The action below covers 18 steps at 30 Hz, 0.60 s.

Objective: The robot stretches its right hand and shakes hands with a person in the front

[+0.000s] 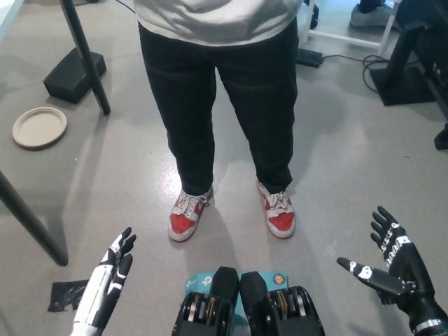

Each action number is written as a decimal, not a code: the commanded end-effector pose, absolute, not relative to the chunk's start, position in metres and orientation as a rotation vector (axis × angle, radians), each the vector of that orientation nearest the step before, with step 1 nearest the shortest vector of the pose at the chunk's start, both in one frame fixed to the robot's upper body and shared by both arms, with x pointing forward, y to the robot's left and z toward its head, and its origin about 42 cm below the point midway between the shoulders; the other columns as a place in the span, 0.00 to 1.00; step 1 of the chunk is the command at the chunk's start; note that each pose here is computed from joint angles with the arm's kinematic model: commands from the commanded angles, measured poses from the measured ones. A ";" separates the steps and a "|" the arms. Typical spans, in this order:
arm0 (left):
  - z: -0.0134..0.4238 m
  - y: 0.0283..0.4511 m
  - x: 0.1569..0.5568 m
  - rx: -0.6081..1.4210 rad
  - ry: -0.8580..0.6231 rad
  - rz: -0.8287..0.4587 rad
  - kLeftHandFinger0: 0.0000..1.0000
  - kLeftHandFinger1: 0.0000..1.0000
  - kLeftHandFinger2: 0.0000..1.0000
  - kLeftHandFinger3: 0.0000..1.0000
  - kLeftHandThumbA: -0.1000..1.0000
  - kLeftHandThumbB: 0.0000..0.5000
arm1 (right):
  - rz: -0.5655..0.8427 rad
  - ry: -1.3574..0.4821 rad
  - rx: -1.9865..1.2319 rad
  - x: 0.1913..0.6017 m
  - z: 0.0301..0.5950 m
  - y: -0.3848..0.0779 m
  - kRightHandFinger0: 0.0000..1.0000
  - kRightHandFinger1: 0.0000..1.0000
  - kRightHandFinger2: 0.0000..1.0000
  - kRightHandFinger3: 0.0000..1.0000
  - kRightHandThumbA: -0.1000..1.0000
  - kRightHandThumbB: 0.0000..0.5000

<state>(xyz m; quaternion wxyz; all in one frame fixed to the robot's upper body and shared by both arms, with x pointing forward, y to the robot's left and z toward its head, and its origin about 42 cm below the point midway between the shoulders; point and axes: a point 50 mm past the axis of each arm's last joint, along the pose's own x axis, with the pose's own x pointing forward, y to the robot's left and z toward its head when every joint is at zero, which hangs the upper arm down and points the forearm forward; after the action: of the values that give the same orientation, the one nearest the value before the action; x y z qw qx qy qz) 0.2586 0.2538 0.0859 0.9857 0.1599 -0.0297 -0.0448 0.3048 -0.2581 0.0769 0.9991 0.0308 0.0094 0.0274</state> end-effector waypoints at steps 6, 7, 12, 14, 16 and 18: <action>0.098 0.256 0.262 0.335 -0.132 -0.082 1.00 1.00 1.00 1.00 1.00 0.31 | 0.075 -0.122 0.090 0.317 0.095 -0.256 1.00 1.00 1.00 1.00 1.00 0.31; 0.099 0.256 0.263 0.338 -0.135 -0.081 1.00 1.00 1.00 1.00 1.00 0.30 | 0.074 -0.124 0.090 0.318 0.095 -0.255 1.00 1.00 1.00 1.00 1.00 0.29; 0.099 0.257 0.263 0.335 -0.138 -0.078 1.00 1.00 1.00 1.00 1.00 0.27 | 0.072 -0.117 0.060 0.318 0.095 -0.254 1.00 1.00 1.00 1.00 1.00 0.32; 0.099 0.257 0.263 0.331 -0.140 -0.075 1.00 1.00 1.00 1.00 1.00 0.27 | 0.080 -0.105 0.045 0.317 0.095 -0.254 1.00 1.00 1.00 1.00 1.00 0.37; 0.101 0.259 0.266 0.330 -0.147 -0.070 1.00 1.00 1.00 1.00 1.00 0.25 | 0.081 -0.116 0.040 0.321 0.096 -0.252 1.00 1.00 1.00 1.00 1.00 0.39; 0.101 0.261 0.264 0.332 -0.143 -0.071 1.00 1.00 1.00 1.00 1.00 0.25 | 0.083 -0.119 0.032 0.320 0.095 -0.251 1.00 1.00 1.00 1.00 1.00 0.40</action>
<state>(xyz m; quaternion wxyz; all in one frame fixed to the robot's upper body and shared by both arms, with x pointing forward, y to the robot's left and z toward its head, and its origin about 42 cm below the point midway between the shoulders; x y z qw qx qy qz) 0.2602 0.2546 0.0874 0.9856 0.1604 -0.0327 -0.0425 0.3107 -0.2518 0.0822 0.9986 0.0333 -0.0174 0.0373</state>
